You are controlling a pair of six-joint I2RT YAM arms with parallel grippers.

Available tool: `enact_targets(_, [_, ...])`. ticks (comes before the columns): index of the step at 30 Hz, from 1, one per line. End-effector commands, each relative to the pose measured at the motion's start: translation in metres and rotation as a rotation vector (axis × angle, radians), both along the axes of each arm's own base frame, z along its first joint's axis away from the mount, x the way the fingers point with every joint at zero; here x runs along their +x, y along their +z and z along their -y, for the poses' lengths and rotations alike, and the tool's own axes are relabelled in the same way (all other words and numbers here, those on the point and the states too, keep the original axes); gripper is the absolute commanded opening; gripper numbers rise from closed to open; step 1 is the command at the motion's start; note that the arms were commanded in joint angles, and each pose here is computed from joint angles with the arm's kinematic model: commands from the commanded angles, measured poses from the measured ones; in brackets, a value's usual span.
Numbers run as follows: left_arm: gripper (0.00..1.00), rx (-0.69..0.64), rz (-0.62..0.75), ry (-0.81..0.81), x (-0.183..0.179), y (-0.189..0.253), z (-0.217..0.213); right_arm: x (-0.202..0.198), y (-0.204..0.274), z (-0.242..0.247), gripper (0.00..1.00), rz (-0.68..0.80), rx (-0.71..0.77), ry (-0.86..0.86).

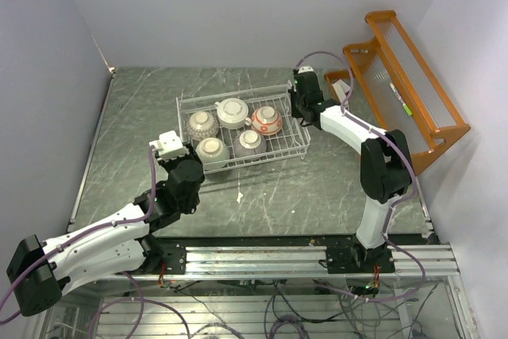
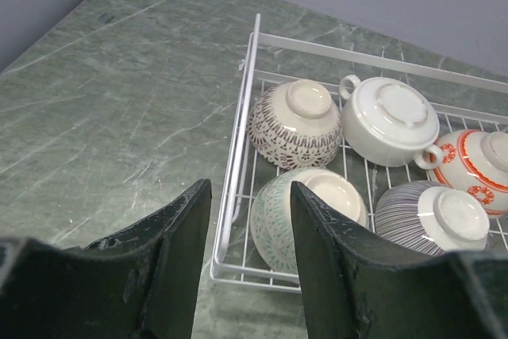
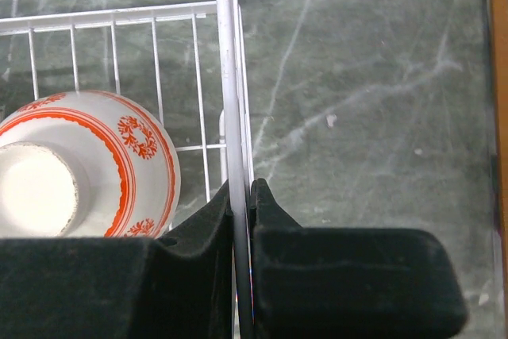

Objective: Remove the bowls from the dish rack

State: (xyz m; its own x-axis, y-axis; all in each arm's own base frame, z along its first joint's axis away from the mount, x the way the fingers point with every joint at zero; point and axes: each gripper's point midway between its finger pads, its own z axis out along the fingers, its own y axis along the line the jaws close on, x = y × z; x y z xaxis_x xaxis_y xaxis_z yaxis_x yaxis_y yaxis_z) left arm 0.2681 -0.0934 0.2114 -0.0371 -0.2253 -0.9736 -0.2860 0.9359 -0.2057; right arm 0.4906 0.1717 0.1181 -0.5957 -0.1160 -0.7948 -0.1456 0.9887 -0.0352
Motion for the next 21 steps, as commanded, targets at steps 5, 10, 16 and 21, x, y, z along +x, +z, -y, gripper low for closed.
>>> enact_targets(5, [0.59, -0.053, 0.032, 0.053, 0.001, 0.015, -0.005, 0.020, 0.115, 0.030, 0.00, 0.304, 0.206, -0.289])
enact_targets(10, [0.59, -0.043, 0.024, 0.055, 0.003, 0.012, -0.002, 0.010, 0.113, 0.050, 0.00, 0.323, 0.210, -0.406])
enact_targets(16, [0.58, -0.025, 0.009, 0.063, 0.006, 0.009, 0.000, 0.009, 0.116, 0.053, 0.00, 0.351, 0.208, -0.406])
enact_targets(21, [0.58, -0.022, 0.008, 0.062, 0.006, 0.008, 0.001, 0.019, 0.110, 0.052, 0.00, 0.329, 0.176, -0.400])
